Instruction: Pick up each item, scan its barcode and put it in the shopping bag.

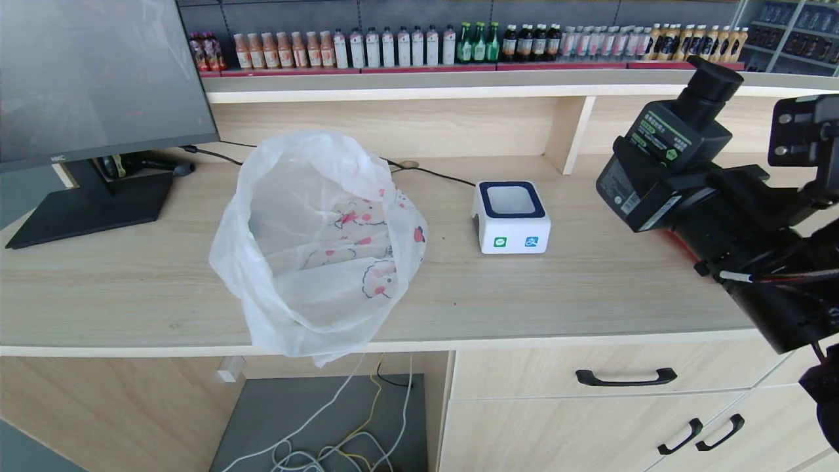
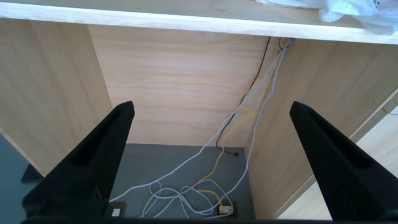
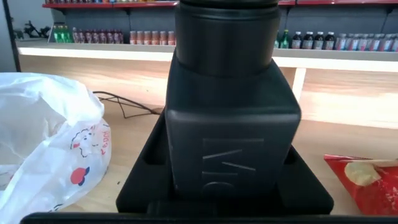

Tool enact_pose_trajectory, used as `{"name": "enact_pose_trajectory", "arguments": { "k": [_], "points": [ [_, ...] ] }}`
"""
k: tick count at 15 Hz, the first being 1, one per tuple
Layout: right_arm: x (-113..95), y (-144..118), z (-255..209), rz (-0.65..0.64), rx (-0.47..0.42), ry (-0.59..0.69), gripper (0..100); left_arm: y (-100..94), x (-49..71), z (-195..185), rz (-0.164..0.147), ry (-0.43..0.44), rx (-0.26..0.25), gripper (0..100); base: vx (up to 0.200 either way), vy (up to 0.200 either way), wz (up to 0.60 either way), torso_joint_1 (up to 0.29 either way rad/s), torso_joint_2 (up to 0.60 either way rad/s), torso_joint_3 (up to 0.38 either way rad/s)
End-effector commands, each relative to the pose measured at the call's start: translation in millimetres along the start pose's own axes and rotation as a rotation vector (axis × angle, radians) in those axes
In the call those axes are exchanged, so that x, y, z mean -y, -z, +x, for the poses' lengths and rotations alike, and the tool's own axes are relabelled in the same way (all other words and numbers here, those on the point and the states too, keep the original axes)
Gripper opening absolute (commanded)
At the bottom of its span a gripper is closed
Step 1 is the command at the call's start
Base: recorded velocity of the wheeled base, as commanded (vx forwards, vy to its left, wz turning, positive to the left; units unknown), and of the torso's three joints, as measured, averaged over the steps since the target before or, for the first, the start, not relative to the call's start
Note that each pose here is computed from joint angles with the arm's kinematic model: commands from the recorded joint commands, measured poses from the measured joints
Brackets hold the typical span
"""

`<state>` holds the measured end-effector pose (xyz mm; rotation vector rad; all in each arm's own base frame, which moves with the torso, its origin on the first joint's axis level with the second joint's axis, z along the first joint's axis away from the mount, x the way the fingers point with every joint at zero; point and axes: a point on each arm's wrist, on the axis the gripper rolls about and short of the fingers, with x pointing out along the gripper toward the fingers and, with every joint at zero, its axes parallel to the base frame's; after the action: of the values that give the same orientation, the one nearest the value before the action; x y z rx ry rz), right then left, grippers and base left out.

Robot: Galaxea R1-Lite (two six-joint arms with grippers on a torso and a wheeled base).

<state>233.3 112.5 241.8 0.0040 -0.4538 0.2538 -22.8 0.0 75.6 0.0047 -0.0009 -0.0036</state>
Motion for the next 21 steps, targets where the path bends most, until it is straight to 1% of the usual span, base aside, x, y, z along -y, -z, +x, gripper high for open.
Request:
{"name": "enact_pose_trajectory", "arguments": {
  "k": [1, 4, 5, 6, 7, 8, 9, 11, 13, 15, 18, 19, 21],
  "points": [
    [-5.0, 9.2, 17.3, -0.003, 0.001, 0.000, 0, -0.1, 0.0, 0.0, 0.000, -0.002, 0.001, 100, 0.000, 0.000, 0.00, 0.000, 0.00, 0.000],
    [-8.8, 12.4, 36.0, -0.005, 0.026, 0.003, 0, -0.1, 0.0, 0.0, 0.000, -0.001, 0.001, 100, 0.000, 0.000, 0.00, 0.000, 0.00, 0.000],
    [-10.8, 9.6, 49.3, -0.015, 0.057, 0.004, 0, -0.1, 0.0, 0.0, 0.000, -0.001, 0.001, 100, 0.000, 0.000, 0.00, 0.000, 0.00, 0.000],
    [-12.0, 8.6, 54.0, -0.044, 0.066, -0.015, 0, -0.1, 0.0, 0.0, 0.000, -0.002, 0.001, 100, 0.000, 0.000, 0.00, 0.000, 0.00, 0.000],
    [-16.0, 6.5, 60.0, -0.099, 0.082, -0.091, 0, -0.1, 0.0, 0.0, 0.000, -0.002, 0.001, 100, 0.000, 0.000, 0.00, 0.000, 0.00, 0.000],
    [-20.3, 7.0, 61.4, -0.149, 0.087, -0.140, 0, -0.1, 0.0, 0.0, 0.000, -0.001, 0.001, 100, 0.000, 0.000, 0.00, 0.000, 0.00, 0.000],
    [-21.2, 9.4, 62.9, -0.222, 0.085, -0.148, 0, -0.1, 0.0, 0.0, 0.000, -0.001, 0.001, 100, 0.000, 0.000, 0.00, 0.000, 0.00, 0.000],
    [-38.6, 16.6, 63.8, -0.245, 0.082, -0.191, 0, -0.1, 0.0, 0.0, 0.000, -0.001, 0.001, 100, 0.000, 0.000, 0.00, 0.000, 0.00, 0.000],
    [-39.6, 19.1, 64.5, -0.321, 0.089, -0.202, 0, -0.1, 0.0, 0.0, 0.000, -0.002, 0.001, 100, 0.000, 0.000, 0.00, 0.000, 0.00, 0.000],
    [-41.1, 21.4, 64.1, -0.431, 0.122, -0.271, 0, -0.1, 0.0, 0.0, 0.000, -0.002, 0.001, 100, 0.000, 0.000, 0.00, 0.000, 0.00, 0.000],
    [-41.6, 29.3, 65.8, -0.501, 0.138, -0.327, 0, -0.1, 0.0, 0.0, 0.000, -0.002, 0.001, 100, 0.000, 0.000, 0.00, 0.000, 0.00, 0.000],
    [-41.3, 31.9, 66.4, -0.504, 0.135, -0.335, 0, -0.1, 0.0, 0.0, 0.000, -0.002, 0.001, 100, 0.000, 0.000, 0.00, 0.000, 0.00, 0.000],
    [-28.6, 36.4, 72.9, -0.553, 0.144, -0.358, 0, -0.1, 0.0, 0.0, 0.000, -0.002, 0.001, 100, 0.000, 0.000, 0.00, 0.000, 0.00, 0.000]
  ]
}}
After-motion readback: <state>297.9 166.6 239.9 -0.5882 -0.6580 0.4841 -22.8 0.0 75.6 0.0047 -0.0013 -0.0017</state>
